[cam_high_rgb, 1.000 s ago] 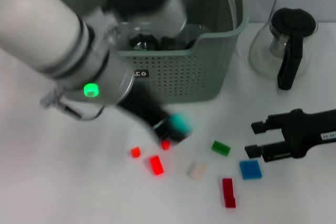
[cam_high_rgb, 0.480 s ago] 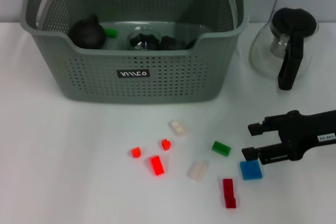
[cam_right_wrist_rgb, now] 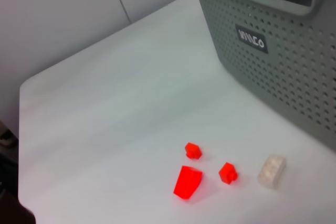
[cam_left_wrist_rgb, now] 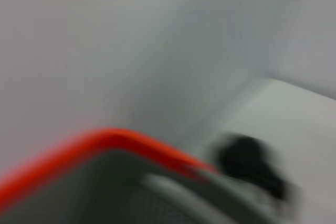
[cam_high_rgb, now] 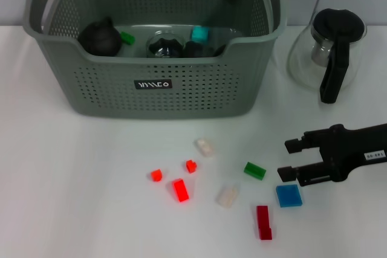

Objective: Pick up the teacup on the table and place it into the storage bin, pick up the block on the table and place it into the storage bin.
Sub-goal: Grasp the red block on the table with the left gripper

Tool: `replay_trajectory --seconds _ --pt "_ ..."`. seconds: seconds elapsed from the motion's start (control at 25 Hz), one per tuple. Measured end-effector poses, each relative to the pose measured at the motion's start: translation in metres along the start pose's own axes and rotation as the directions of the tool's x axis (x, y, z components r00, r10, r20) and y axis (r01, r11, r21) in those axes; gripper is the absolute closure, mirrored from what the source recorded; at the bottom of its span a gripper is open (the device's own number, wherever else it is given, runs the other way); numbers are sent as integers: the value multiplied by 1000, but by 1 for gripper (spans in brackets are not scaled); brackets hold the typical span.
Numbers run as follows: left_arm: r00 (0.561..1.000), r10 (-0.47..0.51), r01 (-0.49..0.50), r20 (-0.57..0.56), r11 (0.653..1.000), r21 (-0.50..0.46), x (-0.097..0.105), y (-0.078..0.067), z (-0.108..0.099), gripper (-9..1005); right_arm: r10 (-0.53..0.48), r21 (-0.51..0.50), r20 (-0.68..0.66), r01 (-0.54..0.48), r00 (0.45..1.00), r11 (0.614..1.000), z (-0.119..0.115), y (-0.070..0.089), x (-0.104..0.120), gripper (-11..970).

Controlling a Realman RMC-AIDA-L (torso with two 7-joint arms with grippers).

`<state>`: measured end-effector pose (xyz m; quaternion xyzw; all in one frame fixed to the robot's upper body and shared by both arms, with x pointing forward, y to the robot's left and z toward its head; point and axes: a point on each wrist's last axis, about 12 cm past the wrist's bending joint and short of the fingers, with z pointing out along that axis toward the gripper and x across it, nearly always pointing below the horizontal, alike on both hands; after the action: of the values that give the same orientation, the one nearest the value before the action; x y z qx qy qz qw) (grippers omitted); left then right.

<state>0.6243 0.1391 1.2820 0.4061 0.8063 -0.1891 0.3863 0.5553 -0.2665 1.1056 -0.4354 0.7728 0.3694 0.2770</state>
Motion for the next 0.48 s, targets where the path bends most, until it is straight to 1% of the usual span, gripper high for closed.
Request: replay_trajectory --seconds 0.04,0.08,0.12,0.16,0.24,0.28,0.32,0.4,0.48 --pt "999 54 -53 -9 996 77 5 -14 -4 167 -1 2 1 1 1000 1000 0 0 -1 165" --pt "992 123 -120 -11 980 157 11 -29 -9 131 -2 3 2 2 1000 1000 0 -1 -1 165" --pt "979 204 -192 -23 951 244 20 -45 -13 96 -3 7 2 3 1000 1000 -1 -1 -2 164" --pt "960 279 -254 -34 914 315 29 -60 -15 96 -4 9 3 4 1000 1000 -1 -2 -3 164" --pt "913 397 -328 -88 847 417 53 -87 -16 97 -7 13 4 7 1000 1000 -1 -3 -5 163" --pt "896 431 -349 -107 832 430 59 -96 -15 97 -8 13 4 8 1000 1000 -1 -3 -5 163" --pt "878 458 -362 -140 826 431 69 -105 -13 98 -9 14 4 9 1000 1000 -1 -3 -6 163" --pt "855 480 -375 -195 834 405 83 -115 -7 98 -8 16 5 8 1000 1000 0 -4 -7 164" --pt "834 479 -377 -274 857 352 94 -119 3 99 -4 19 6 4 1000 1000 1 -5 -7 164"
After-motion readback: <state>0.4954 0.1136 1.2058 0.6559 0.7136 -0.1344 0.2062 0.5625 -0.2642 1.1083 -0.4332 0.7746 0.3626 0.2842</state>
